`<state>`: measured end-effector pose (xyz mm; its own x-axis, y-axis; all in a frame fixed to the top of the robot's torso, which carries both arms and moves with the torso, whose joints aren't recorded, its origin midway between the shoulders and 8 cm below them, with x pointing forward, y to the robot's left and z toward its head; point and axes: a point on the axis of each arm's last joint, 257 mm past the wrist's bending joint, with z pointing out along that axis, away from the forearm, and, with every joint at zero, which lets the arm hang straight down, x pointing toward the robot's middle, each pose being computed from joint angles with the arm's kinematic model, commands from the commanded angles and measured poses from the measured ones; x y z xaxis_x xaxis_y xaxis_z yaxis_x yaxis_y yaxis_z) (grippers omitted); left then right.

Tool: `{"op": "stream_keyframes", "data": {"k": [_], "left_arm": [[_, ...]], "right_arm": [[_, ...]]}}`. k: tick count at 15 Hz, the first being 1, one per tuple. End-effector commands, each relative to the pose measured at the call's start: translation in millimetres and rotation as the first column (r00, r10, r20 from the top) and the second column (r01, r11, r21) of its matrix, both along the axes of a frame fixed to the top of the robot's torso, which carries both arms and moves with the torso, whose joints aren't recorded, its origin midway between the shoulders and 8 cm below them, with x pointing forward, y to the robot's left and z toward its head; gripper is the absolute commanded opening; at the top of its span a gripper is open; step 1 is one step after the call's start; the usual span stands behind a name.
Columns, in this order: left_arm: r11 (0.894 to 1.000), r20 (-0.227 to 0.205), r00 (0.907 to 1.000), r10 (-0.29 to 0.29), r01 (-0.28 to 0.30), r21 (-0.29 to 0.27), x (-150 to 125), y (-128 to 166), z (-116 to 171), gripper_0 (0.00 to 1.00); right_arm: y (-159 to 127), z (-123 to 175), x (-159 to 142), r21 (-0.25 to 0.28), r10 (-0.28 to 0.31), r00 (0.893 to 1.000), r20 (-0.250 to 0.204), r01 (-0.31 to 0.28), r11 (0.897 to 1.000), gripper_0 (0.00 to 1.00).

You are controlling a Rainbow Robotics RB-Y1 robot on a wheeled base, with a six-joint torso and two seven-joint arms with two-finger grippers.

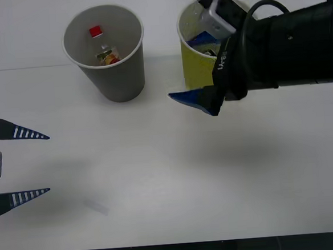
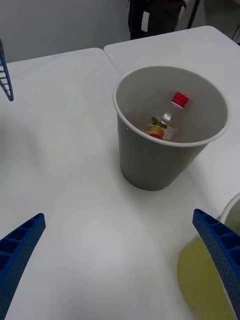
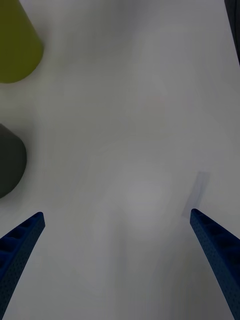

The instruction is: Put the can into the green bin and the plastic bottle into the gray bin

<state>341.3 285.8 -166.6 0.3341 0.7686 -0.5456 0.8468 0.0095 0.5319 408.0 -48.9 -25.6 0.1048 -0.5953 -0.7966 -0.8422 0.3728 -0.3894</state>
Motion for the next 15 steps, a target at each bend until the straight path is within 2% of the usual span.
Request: {"op": "stream_keyframes", "data": {"k": [1,2,3,7,9,11,12,13,15], "left_arm": [[1.0,0.0,1.0,0.0,0.0,0.0,0.0,0.0,0.0,1.0],[1.0,0.0,1.0,0.0,0.0,0.0,0.0,0.0,0.0,1.0],[1.0,0.0,1.0,0.0,0.0,0.0,0.0,0.0,0.0,1.0],[1.0,0.0,1.0,0.0,0.0,0.0,0.0,0.0,0.0,1.0],[1.0,0.0,1.0,0.0,0.0,0.0,0.0,0.0,0.0,1.0],[1.0,0.0,1.0,0.0,0.0,0.0,0.0,0.0,0.0,1.0],[1.0,0.0,1.0,0.0,0.0,0.0,0.0,0.0,0.0,1.0],[1.0,0.0,1.0,0.0,0.0,0.0,0.0,0.0,0.0,1.0],[1.0,0.0,1.0,0.0,0.0,0.0,0.0,0.0,0.0,1.0]], "right_arm": [[-22.7,-30.8,-12.9,-0.029,0.002,1.0,-0.005,-0.002,1.0,1.0],[-33.5,-50.1,-21.2,-0.037,0.012,0.999,-0.037,-0.013,0.999,1.0],[-40.9,-61.8,-26.4,-0.045,0.017,0.999,-0.051,-0.02,0.999,1.0],[-72.9,-95.0,-33.2,-0.115,0.02,1.0,-0.021,-0.022,0.993,1.0],[-92.7,-109.8,-34.9,-0.189,0.027,1.0,-0.006,-0.028,0.982,1.0],[-110.3,-120.1,-39.8,-0.238,0.043,0.999,-0.006,-0.043,0.97,1.0],[-122.3,-125.1,-41.7,-0.275,0.055,0.998,-0.004,-0.054,0.96,1.0],[-130.6,-128.6,-43.3,-0.301,0.063,0.998,-0.006,-0.062,0.951,1.0],[-147.6,-134.9,-48.6,-0.33,0.066,0.997,-0.031,-0.073,0.941,1.0]]}}
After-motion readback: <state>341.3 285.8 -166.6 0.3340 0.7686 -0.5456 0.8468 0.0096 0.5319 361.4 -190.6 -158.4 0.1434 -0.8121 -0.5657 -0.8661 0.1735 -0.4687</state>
